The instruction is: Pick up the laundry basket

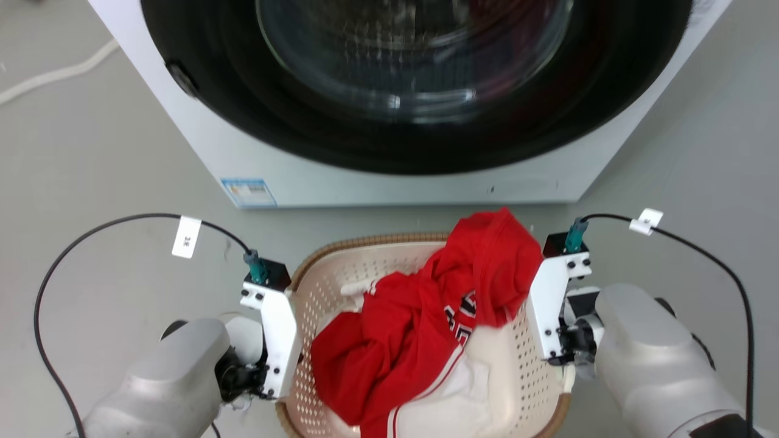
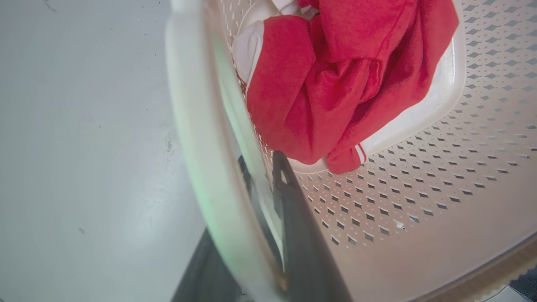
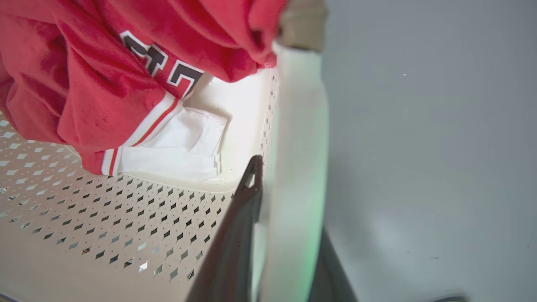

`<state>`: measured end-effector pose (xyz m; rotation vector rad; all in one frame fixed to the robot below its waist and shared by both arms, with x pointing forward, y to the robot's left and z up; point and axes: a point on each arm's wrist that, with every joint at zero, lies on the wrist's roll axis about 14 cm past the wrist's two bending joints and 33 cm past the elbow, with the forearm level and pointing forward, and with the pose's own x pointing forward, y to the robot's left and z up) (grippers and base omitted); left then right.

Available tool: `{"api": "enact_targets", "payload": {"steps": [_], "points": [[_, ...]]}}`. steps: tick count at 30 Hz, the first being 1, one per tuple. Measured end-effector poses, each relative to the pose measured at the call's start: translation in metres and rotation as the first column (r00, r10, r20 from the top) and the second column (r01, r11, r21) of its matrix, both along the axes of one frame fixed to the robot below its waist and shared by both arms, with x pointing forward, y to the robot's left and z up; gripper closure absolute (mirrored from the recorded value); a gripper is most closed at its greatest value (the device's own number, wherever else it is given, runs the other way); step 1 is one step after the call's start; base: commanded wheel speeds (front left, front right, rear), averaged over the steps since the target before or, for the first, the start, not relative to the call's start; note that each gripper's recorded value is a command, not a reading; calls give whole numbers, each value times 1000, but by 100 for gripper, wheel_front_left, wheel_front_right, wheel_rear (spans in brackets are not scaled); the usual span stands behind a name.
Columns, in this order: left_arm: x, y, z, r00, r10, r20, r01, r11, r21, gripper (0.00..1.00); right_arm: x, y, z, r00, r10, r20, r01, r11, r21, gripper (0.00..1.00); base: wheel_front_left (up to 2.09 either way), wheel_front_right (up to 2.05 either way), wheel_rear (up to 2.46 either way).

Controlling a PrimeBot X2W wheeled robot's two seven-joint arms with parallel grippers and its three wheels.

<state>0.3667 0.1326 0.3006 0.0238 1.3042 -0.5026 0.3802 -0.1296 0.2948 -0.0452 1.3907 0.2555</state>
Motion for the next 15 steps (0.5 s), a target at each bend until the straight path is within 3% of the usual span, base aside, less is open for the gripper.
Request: {"api": "enact_targets", "payload": {"steps": [15], "points": [[-44, 10, 58, 1000, -24, -6, 24, 999, 24, 100, -41, 11, 62, 999, 42, 34, -43, 999, 20, 100, 0, 0, 0]]}}
